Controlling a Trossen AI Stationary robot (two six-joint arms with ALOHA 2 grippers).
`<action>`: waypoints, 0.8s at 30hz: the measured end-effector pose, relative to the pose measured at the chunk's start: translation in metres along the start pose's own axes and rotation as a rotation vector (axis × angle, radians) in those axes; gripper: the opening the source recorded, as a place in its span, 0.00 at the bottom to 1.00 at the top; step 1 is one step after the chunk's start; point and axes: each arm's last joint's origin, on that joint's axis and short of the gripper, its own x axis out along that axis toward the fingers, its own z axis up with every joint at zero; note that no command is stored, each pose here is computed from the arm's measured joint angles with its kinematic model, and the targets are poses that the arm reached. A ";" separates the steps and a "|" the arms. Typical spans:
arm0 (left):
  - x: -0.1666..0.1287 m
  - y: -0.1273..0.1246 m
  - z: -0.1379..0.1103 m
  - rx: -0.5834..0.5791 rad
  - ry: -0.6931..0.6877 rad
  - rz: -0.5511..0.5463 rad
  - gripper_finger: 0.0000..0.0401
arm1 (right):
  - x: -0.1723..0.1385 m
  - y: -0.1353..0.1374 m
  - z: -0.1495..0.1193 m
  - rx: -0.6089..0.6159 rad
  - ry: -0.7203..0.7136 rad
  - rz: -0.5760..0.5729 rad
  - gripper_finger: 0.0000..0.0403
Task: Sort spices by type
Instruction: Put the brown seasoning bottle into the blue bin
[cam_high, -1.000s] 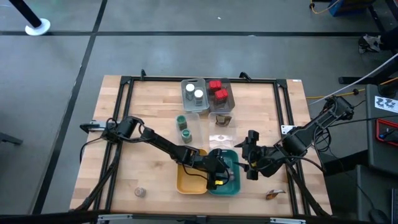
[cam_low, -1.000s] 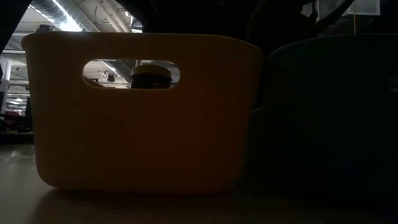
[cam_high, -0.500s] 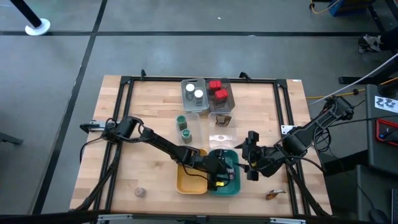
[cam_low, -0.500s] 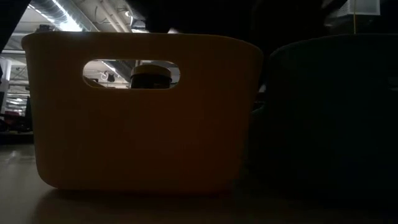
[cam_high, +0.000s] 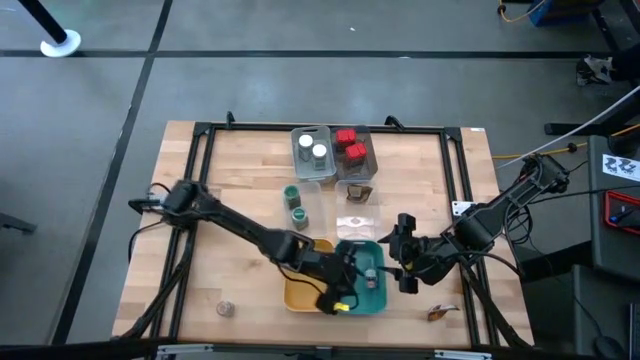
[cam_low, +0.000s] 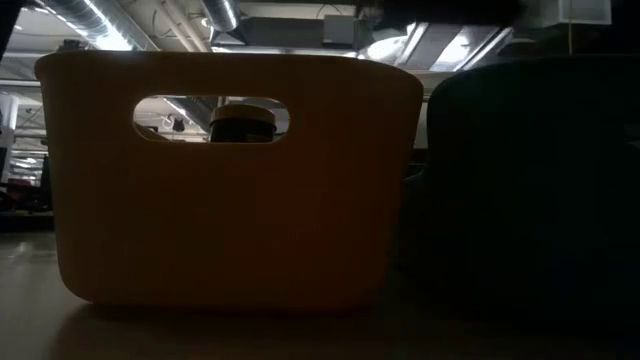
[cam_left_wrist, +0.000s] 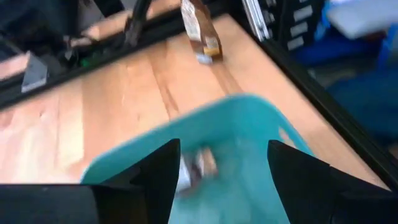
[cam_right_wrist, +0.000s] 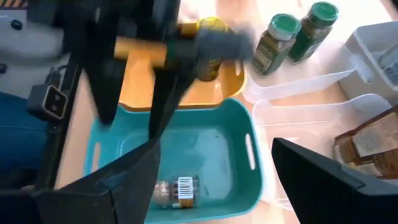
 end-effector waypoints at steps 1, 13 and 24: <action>-0.011 -0.001 0.003 0.006 0.033 -0.010 0.56 | 0.000 0.000 0.000 0.001 0.003 0.007 0.76; -0.130 -0.038 -0.002 -0.135 0.500 -0.102 0.56 | 0.000 0.003 0.005 0.026 -0.043 0.035 0.76; -0.175 -0.129 -0.043 -0.535 0.861 -0.001 0.56 | 0.000 0.003 0.005 0.025 -0.042 0.035 0.76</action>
